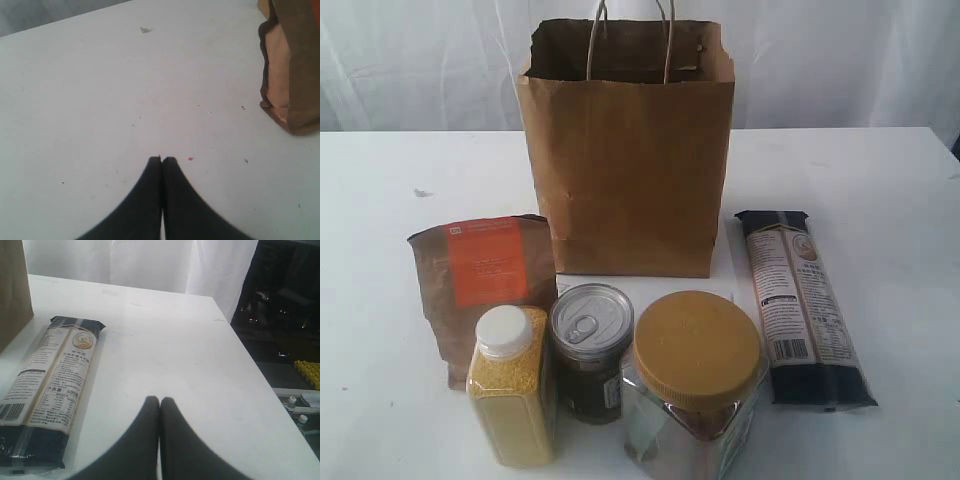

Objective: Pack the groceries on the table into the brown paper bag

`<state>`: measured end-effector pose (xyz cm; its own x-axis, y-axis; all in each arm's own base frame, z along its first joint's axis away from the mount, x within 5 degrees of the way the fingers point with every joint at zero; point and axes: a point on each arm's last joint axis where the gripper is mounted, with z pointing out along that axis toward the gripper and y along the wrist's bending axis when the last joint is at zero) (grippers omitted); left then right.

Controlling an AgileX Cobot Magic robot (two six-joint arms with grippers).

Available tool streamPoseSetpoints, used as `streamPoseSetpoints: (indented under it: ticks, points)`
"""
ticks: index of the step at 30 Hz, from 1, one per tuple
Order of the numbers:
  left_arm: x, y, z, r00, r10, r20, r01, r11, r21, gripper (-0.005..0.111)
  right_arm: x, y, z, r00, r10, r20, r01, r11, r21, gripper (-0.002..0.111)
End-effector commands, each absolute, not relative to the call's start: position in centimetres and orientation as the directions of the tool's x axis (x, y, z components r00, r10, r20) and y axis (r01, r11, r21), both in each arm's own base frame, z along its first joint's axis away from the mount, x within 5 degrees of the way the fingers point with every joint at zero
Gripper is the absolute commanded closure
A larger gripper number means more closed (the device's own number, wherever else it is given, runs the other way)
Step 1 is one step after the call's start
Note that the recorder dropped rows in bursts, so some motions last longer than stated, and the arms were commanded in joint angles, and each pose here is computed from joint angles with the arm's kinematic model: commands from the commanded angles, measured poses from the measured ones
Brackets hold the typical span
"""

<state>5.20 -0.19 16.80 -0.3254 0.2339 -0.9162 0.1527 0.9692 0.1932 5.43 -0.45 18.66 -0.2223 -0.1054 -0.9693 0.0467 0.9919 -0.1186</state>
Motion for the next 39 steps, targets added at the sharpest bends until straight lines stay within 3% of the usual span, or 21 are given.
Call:
streamPoseSetpoints:
  ticks: [1,4,10,16,20,26,30,32,35,39]
  points:
    - [5.2,-0.2,16.7,-0.315,0.248,-0.916,0.161,0.965,0.206,0.107,5.4,-0.5,18.7,-0.208,-0.11,-0.972,0.053,0.991,-0.124,0.108]
    - [5.5,-0.4,17.6,-0.233,0.135,-0.963,0.134,0.985,0.106,0.107,5.4,-0.5,18.7,-0.208,-0.11,-0.972,0.053,0.991,-0.124,0.108]
    - [5.6,-1.0,20.8,0.088,-0.121,-0.989,0.18,0.978,-0.103,0.107,5.4,-0.5,18.7,-0.208,-0.11,-0.972,0.053,0.991,-0.124,0.108]
    - [4.4,-1.4,24.4,0.477,-0.15,-0.866,0.258,0.966,-0.025,0.107,5.4,-0.5,18.7,-0.208,-0.11,-0.972,0.053,0.991,-0.124,0.108]
    - [3.6,-1.1,26.9,0.559,-0.167,-0.812,0.245,0.969,-0.03,0.107,5.4,-0.5,18.7,-0.208,-0.11,-0.972,0.053,0.991,-0.124,0.108]
    - [1.3,-0.7,34.9,0.706,-0.185,-0.684,0.242,0.97,-0.013,0.107,5.4,-0.5,18.7,-0.208,-0.11,-0.972,0.053,0.991,-0.124,0.108]
    - [3.5,-0.9,37.9,0.593,0.027,-0.805,0.118,0.986,0.12,0.107,5.4,-0.5,18.7,-0.208,-0.11,-0.972,0.053,0.991,-0.124,0.108]
    - [6.6,-1.2,37.4,0.385,0.199,-0.901,0.076,0.966,0.245,0.107,5.4,-0.5,18.7,-0.208,-0.11,-0.972,0.053,0.991,-0.124,0.108]
    - [11.7,-1.8,34.2,0.05,0.366,-0.929,0.143,0.918,0.369,0.107,5.4,-0.5,18.7,-0.208,-0.11,-0.972,0.053,0.991,-0.124,0.108]
    - [17.7,-2.7,27.7,-0.33,0.434,-0.839,0.29,0.892,0.348,0.107,5.4,-0.5,18.7,-0.208,-0.11,-0.972,0.053,0.991,-0.124,0.108]
